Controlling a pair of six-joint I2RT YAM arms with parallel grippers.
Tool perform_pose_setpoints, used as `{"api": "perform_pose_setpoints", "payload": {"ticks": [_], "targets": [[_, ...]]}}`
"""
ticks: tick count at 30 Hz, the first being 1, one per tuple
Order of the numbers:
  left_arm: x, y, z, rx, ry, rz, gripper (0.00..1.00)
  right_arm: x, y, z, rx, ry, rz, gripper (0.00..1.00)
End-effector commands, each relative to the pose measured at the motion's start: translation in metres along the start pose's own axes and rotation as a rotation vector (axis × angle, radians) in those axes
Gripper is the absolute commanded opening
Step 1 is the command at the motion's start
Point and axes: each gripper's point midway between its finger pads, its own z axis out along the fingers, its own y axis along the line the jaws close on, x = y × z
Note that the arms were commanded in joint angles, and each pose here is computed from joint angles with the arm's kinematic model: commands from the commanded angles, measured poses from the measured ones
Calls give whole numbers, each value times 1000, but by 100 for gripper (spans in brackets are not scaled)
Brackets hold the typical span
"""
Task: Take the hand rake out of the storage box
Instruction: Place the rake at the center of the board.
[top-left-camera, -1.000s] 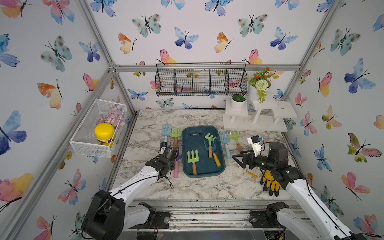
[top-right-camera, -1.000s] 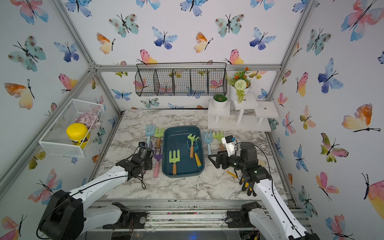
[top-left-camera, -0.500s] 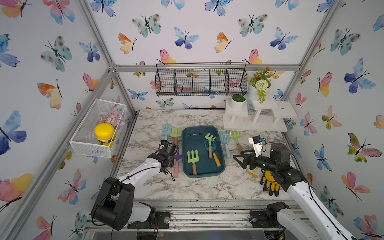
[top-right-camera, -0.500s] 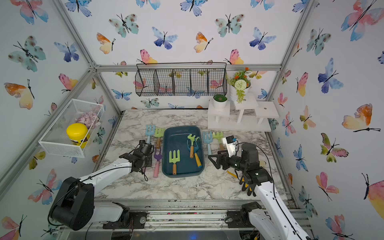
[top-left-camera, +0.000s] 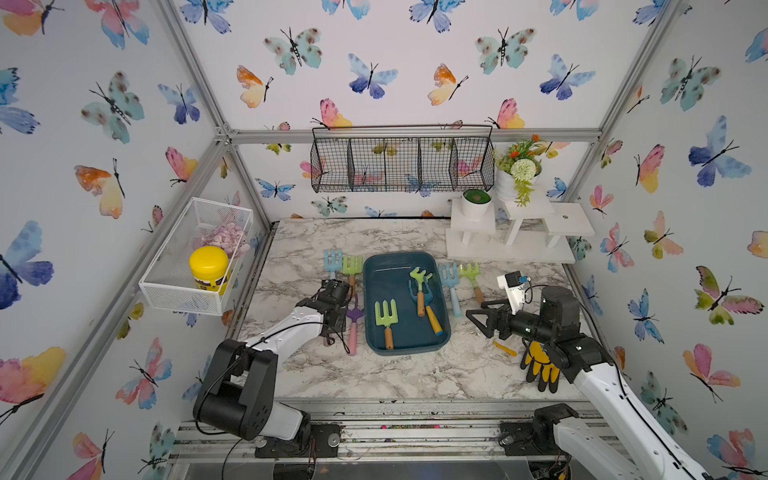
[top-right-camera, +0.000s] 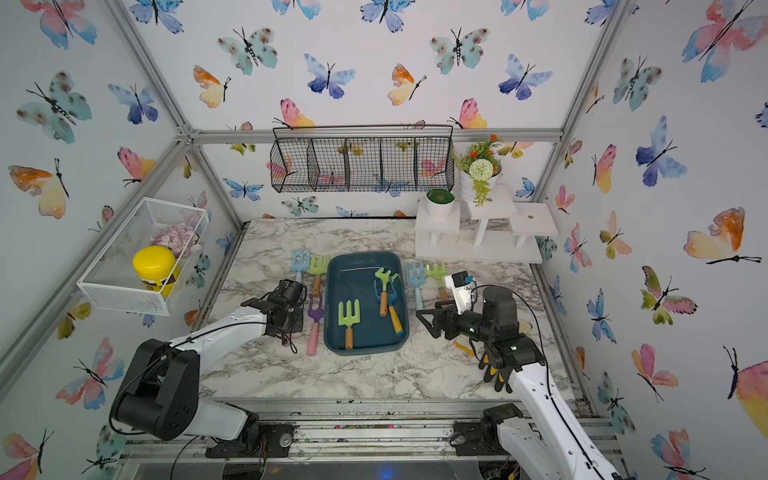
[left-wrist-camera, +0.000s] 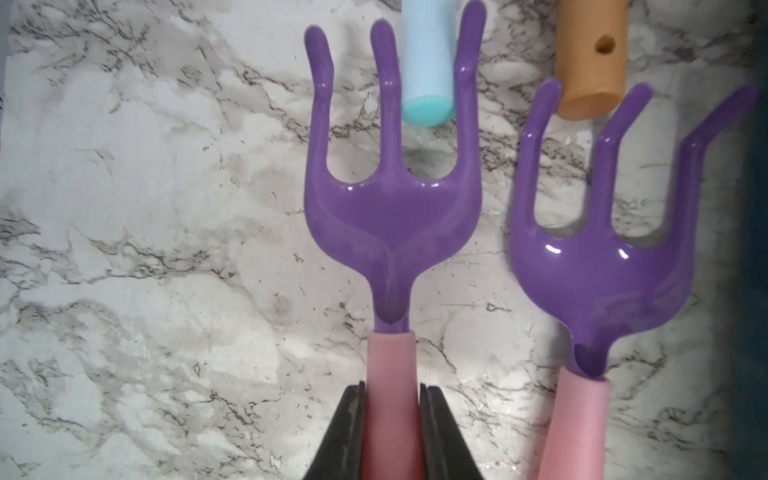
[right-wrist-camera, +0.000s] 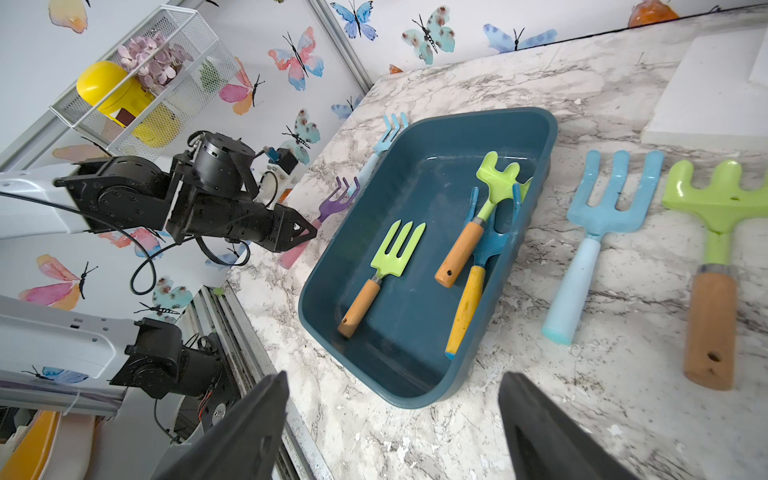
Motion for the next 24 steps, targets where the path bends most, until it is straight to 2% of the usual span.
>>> {"api": "perform_pose_setpoints", "payload": {"ticks": [1,11,16,18,19,21,22,24], "targets": [[11,-6,5,31,55,22,10,4,4,2,-30,8,-1,86],[16,0,11,-13,76,22,19,4,4,2,-33,10,0,86],[20,0,13,-12,81,11,33,4,5,2,-36,11,1,86],[22,0,14,-10,86,6,34,4,6,2,-38,10,-1,86],[22,0,14,-10,87,4,32,4,6,2,-38,11,-1,86],[23,0,13,-7,88,-1,15,4,6,2,-39,11,-1,86],[23,0,12,-7,86,-4,11,5,6,3,-40,14,0,86],[23,1,10,-7,79,-12,12,6,7,3,-45,19,1,86]]}}
